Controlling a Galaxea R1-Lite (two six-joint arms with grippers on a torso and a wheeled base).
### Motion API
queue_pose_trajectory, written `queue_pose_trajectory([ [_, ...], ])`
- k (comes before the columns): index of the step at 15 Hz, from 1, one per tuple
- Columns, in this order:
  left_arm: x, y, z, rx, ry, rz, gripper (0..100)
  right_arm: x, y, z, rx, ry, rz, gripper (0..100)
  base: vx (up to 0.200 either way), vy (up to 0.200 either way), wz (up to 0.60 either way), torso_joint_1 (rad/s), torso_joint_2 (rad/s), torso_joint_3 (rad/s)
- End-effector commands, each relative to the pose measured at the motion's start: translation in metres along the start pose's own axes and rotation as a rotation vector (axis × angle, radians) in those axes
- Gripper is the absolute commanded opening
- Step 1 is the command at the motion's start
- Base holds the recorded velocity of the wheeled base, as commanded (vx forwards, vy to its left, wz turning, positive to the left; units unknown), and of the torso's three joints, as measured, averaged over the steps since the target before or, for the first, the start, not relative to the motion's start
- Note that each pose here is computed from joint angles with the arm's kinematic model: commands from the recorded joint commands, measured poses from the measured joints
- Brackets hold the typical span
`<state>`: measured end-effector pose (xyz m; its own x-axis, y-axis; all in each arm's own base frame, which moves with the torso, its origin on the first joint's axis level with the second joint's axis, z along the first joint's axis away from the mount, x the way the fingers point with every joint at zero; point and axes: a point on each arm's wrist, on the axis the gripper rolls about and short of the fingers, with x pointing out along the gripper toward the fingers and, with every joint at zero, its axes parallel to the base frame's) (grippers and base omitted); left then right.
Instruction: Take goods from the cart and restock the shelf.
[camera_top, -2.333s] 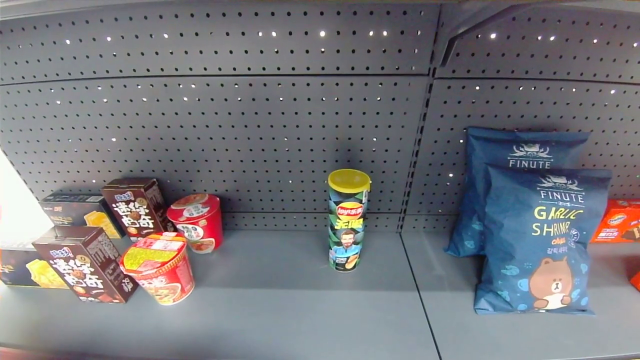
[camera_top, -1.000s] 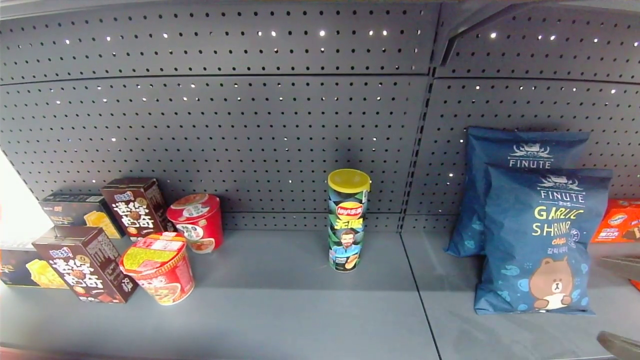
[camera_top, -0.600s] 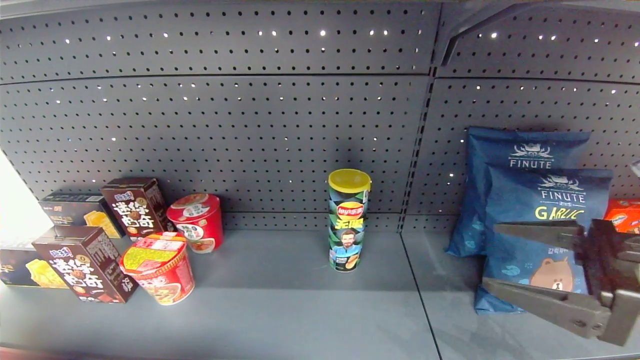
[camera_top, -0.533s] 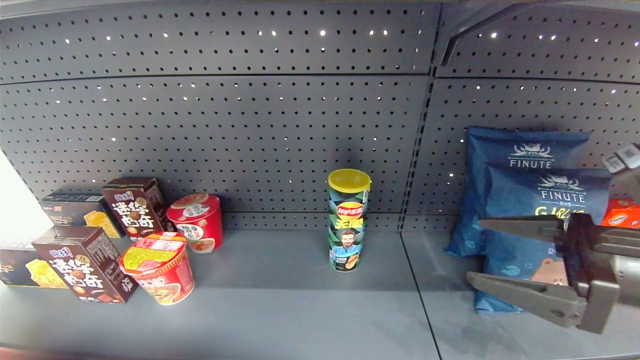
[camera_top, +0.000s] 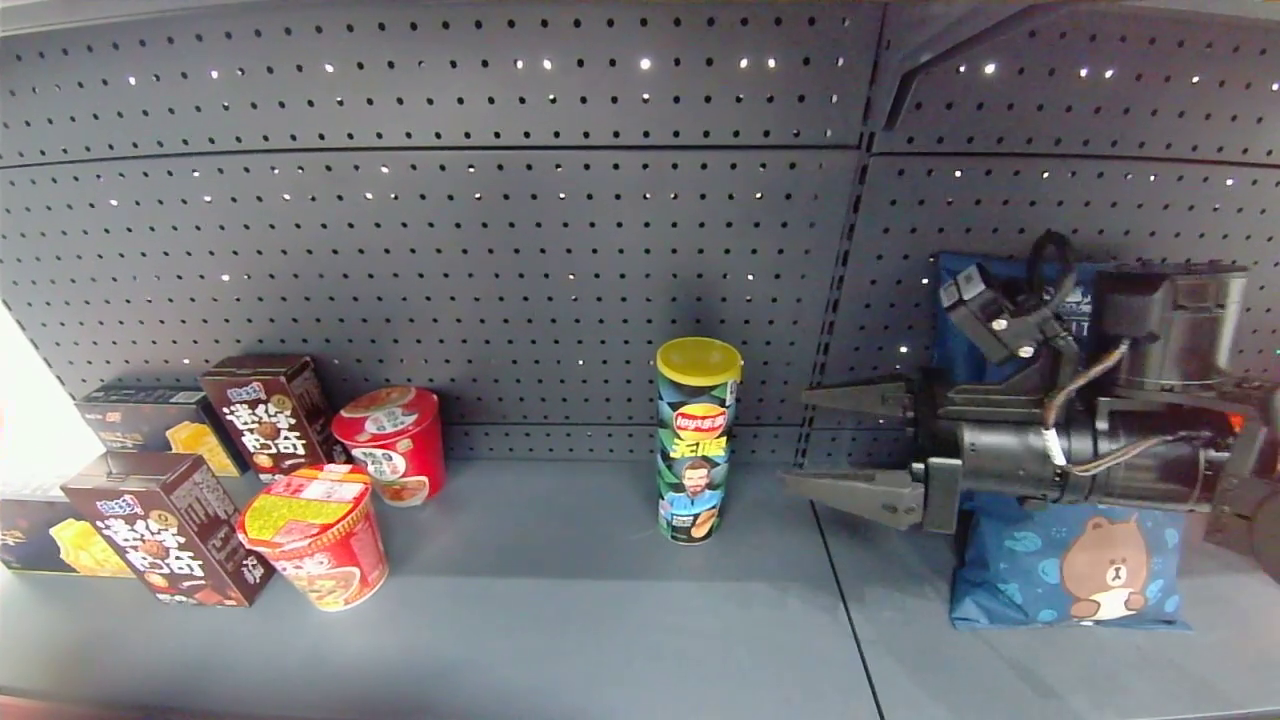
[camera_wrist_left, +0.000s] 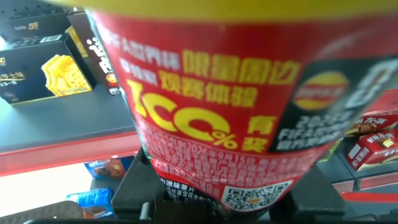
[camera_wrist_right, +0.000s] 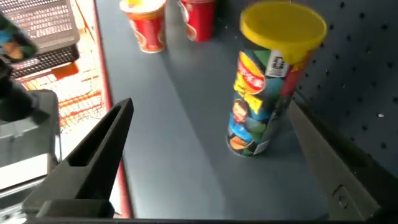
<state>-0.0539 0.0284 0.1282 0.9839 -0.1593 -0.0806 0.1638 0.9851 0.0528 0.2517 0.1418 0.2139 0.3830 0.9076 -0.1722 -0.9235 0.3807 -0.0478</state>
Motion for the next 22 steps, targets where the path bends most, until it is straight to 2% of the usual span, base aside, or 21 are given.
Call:
queue_pose_trajectory([
  [1,0.000,0.001,0.001,0.001,-0.006,-0.019,0,0.031,-0.021,-0.022,0.045,0.054,0.018,100,0.000,0.000,0.00,0.000,0.00,0.000],
  [9,0.000,0.003,0.002,0.001,-0.008,-0.039,0,0.079,-0.054,-0.053,0.077,0.081,0.062,100,0.000,0.000,0.00,0.000,0.00,0.000],
  [13,-0.001,0.003,0.004,-0.002,-0.017,-0.031,0,0.100,-0.063,-0.071,0.089,0.096,0.074,100,0.000,0.000,0.00,0.000,0.00,0.000],
  [17,-0.002,0.003,0.004,-0.021,-0.018,-0.022,0,0.114,-0.072,-0.079,0.092,0.093,0.075,100,0.000,0.000,0.00,0.000,0.00,0.000],
  [22,-0.002,0.003,0.004,-0.022,-0.016,-0.013,0,0.130,-0.076,-0.086,0.095,0.093,0.084,100,0.000,0.000,0.00,0.000,0.00,0.000],
])
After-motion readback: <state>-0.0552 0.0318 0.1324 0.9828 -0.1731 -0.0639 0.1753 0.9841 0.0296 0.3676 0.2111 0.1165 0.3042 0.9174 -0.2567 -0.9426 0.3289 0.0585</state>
